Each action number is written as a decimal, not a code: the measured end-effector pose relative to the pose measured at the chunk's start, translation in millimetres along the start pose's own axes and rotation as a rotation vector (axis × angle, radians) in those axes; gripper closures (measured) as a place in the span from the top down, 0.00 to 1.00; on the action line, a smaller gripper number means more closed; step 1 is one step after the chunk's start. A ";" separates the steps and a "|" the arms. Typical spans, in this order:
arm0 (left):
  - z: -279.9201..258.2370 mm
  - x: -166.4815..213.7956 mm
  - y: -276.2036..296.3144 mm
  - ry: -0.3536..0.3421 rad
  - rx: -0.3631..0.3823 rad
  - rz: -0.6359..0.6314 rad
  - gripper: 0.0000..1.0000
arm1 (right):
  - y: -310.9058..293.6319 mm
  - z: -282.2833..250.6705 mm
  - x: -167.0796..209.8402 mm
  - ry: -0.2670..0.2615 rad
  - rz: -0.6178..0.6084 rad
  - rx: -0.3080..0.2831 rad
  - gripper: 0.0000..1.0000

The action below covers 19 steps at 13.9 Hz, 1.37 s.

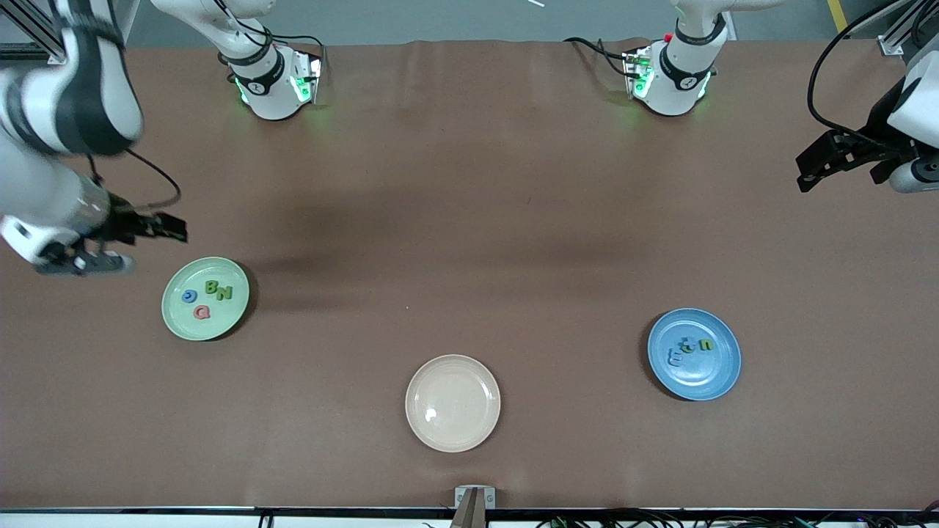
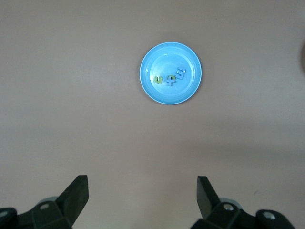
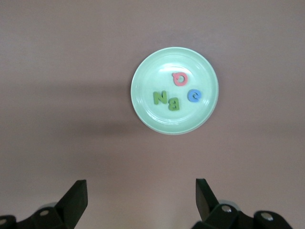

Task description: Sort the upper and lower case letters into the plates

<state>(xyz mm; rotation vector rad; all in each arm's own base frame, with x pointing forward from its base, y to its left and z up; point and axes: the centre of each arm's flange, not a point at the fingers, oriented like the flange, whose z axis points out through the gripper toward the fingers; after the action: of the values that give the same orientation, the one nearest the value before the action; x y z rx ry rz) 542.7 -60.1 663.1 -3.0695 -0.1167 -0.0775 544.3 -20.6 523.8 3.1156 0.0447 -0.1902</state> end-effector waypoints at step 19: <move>1.4 -0.7 0.1 -0.008 0.002 0.000 1.00 | 18.0 -152.1 -10.0 0.218 0.046 -0.012 1.00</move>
<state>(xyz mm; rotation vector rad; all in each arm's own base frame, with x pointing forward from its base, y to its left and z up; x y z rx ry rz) 542.0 -60.2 661.6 -3.0685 -0.1164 -0.0652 553.4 -35.6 676.3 3.1060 -0.0231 0.1501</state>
